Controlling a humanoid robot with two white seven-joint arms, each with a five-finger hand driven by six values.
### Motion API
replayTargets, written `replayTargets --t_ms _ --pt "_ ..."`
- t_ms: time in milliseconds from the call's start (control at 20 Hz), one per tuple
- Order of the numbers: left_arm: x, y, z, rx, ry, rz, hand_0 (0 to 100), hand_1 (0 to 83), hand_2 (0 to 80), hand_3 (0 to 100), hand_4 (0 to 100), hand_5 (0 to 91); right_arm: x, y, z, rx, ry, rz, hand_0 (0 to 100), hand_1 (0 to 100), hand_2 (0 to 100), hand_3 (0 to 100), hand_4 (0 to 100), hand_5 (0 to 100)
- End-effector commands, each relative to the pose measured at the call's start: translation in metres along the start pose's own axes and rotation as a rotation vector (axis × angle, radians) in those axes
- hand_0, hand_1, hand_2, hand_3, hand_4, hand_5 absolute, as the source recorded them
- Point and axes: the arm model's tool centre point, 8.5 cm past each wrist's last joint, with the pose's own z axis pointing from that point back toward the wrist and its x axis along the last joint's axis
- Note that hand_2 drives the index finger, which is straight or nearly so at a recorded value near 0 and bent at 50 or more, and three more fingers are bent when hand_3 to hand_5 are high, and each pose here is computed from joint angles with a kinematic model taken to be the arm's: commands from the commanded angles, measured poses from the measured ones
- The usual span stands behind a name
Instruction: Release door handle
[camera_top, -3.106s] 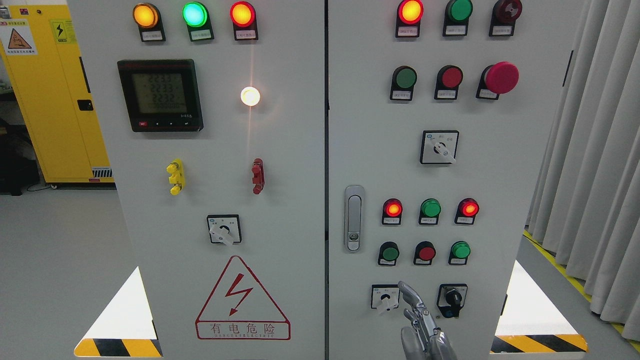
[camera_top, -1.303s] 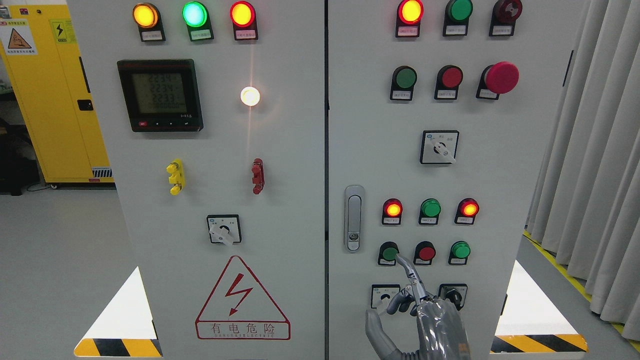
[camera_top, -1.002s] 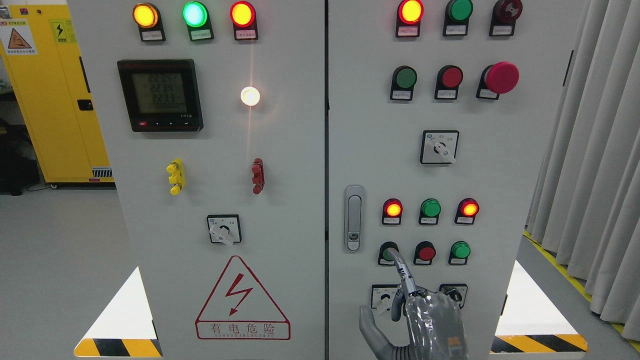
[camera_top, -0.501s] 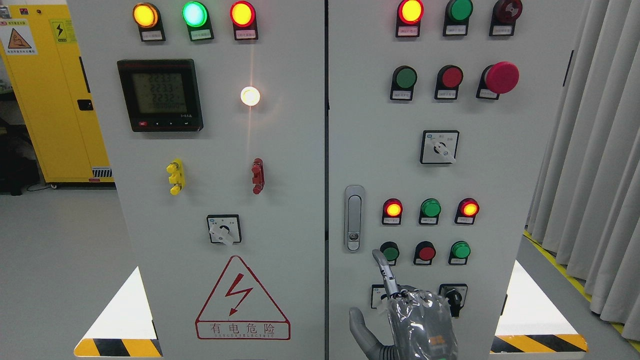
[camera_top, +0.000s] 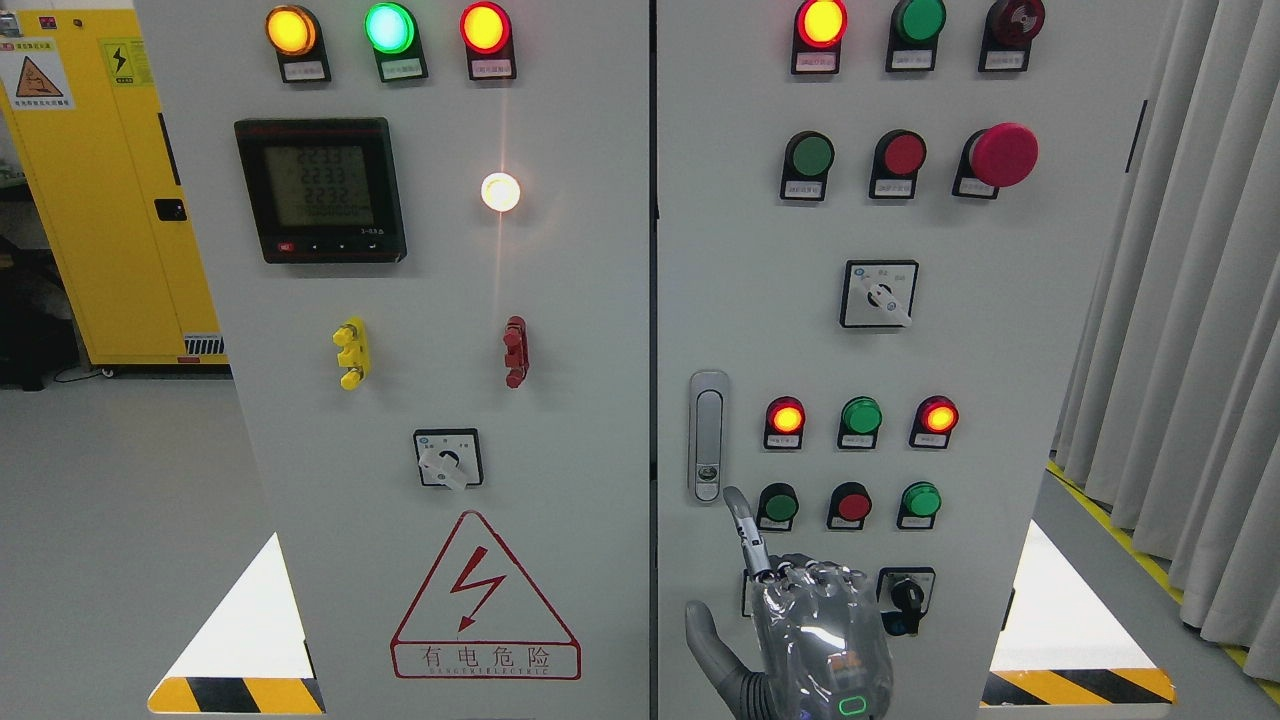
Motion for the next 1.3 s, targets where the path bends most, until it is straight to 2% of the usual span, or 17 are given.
replayTargets --t_ms 0,1252 --pt "0.000 0.000 0.000 0.000 -0.001 0.000 12 55.6 0.0 0 0 0.0 0.004 0.014 -0.005 0.026 -0.013 0.021 43 40 1 100 100 100" --pt "0.000 0.000 0.000 0.000 0.000 0.000 12 55.6 0.0 0 0 0.0 0.000 0.027 -0.020 0.039 0.013 0.030 49 39 2 100 100 100"
